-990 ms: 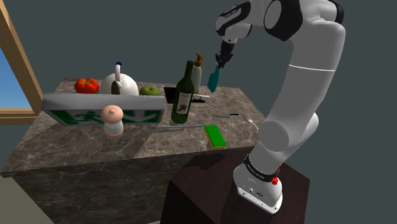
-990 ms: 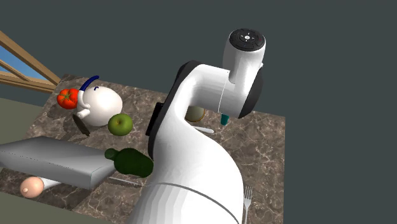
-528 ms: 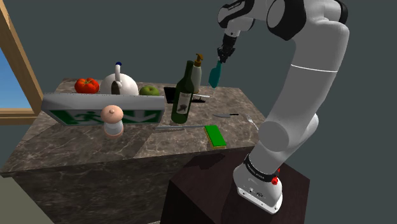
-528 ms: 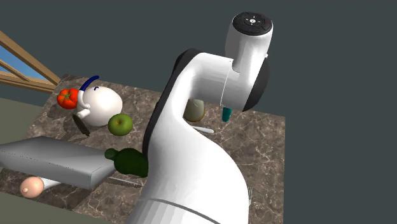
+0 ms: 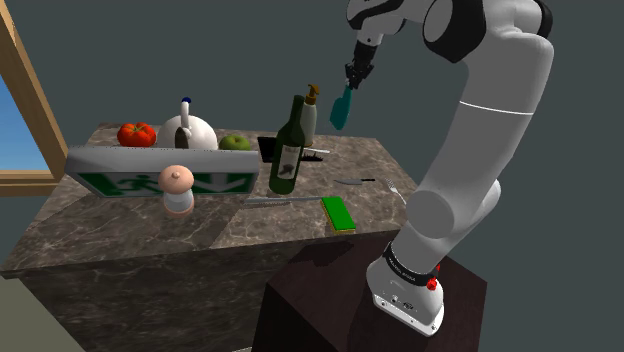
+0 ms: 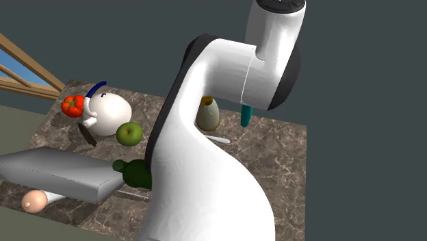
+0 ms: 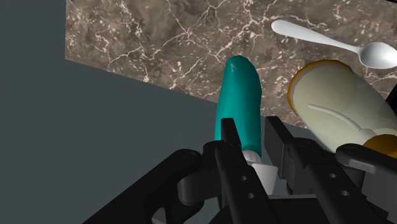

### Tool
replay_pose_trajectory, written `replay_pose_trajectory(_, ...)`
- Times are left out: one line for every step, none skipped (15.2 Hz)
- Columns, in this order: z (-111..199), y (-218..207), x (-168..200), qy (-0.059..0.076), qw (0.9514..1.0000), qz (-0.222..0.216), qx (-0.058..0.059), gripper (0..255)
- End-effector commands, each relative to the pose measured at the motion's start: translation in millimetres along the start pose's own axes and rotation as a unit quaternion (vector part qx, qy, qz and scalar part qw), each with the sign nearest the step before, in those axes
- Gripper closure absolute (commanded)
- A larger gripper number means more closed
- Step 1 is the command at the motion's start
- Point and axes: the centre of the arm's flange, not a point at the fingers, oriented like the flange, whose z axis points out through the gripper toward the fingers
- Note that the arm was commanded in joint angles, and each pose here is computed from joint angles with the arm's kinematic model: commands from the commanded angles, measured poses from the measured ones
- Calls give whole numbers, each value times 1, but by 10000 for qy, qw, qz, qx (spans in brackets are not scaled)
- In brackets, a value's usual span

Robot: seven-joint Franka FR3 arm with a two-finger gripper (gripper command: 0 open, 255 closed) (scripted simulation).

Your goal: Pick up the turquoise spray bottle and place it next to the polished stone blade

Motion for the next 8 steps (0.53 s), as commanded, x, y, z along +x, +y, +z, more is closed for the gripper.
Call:
replay_pose_trajectory(-11, 0, 2, -1, 10000, 0, 0, 255)
replay_pose_trajectory(-16, 1, 2, -1, 10000, 0, 0, 255)
replay_pose_trajectory(-21, 1, 3, -1, 10000, 0, 0, 255)
replay_pose_trajectory(-26, 2, 3, -1, 10000, 0, 0, 255)
replay_pose_trajectory(-32, 2, 3, -1, 10000, 0, 0, 255)
replay_pose_trajectory(-37, 3, 4, -1, 10000, 0, 0, 255)
replay_pose_trajectory(-42, 3, 4, -1, 10000, 0, 0, 255)
replay_pose_trajectory(-47, 4, 5, -1, 10000, 0, 0, 255)
